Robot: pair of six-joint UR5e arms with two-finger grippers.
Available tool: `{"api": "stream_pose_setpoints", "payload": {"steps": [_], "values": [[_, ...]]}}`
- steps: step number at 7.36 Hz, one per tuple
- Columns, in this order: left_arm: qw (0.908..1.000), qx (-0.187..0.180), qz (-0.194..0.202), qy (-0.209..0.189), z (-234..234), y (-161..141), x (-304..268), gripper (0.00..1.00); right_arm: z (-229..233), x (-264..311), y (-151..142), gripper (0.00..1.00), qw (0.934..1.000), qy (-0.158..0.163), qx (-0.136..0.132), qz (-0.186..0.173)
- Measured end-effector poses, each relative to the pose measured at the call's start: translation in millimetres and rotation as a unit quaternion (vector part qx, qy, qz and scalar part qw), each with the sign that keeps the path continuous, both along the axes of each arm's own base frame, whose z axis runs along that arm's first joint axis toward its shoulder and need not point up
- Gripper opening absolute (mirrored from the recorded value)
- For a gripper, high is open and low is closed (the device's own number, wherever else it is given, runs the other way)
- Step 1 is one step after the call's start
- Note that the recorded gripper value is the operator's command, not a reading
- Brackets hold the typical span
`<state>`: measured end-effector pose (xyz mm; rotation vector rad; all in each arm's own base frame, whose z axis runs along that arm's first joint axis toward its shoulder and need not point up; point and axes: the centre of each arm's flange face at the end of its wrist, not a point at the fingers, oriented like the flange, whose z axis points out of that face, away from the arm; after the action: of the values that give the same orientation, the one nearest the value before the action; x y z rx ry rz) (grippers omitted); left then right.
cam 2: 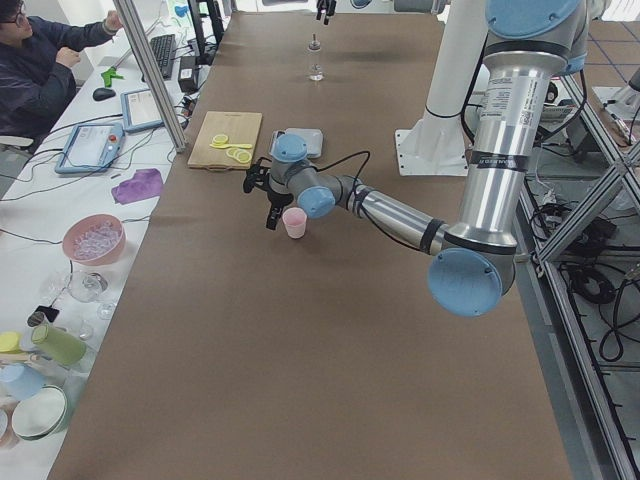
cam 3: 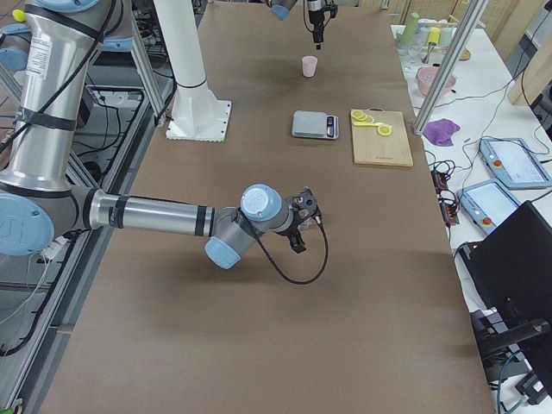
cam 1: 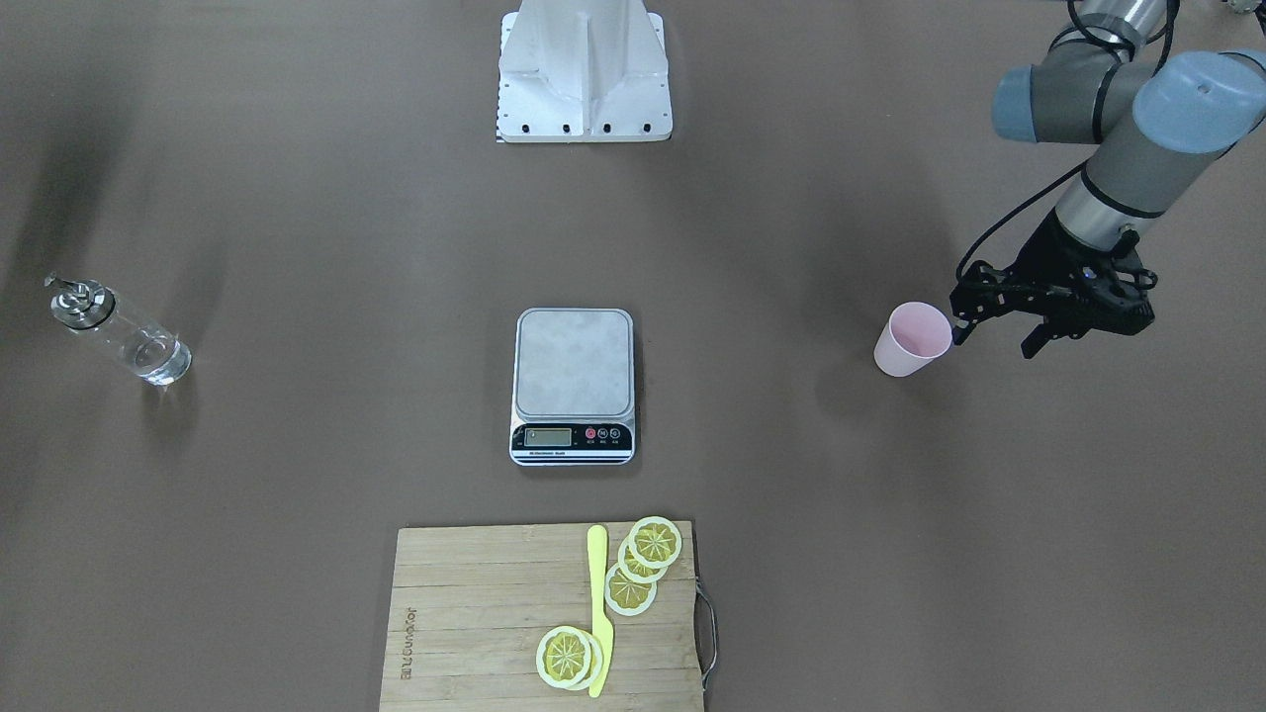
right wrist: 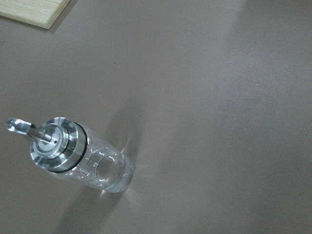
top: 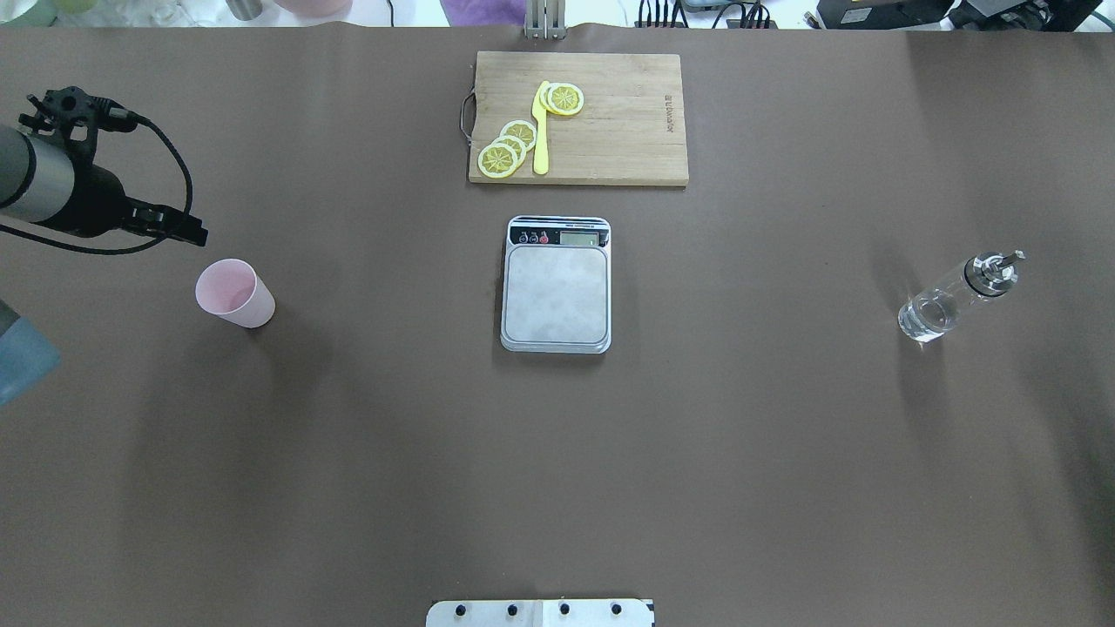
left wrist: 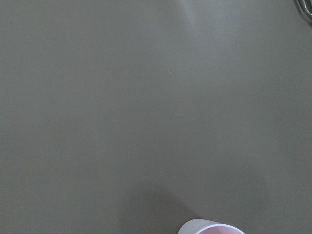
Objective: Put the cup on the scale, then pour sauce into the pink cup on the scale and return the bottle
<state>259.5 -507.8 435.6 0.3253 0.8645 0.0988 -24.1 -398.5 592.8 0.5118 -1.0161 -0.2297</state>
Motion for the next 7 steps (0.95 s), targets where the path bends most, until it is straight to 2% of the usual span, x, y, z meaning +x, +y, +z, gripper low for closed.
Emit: {"api": "stream_pose_setpoints", "payload": {"steps": [2, 3, 5, 7], "values": [[0.9998, 0.004, 0.014, -0.012, 6, 12, 24, 0.63, 6, 6, 5, 1.00, 1.0000, -0.006, 0.004, 0.001], [0.9997, 0.003, 0.020, -0.016, 10, 17, 30, 0.53, 14, 8, 9, 1.00, 0.9999, -0.008, 0.007, 0.003], [0.9995, 0.002, 0.025, -0.019, 14, 22, 32, 0.27, 21, 9, 13, 1.00, 0.9999, -0.010, 0.008, 0.004], [0.9994, 0.003, 0.028, -0.019, 14, 23, 34, 0.26, 22, 10, 14, 1.00, 0.9999, -0.010, 0.008, 0.005]]}}
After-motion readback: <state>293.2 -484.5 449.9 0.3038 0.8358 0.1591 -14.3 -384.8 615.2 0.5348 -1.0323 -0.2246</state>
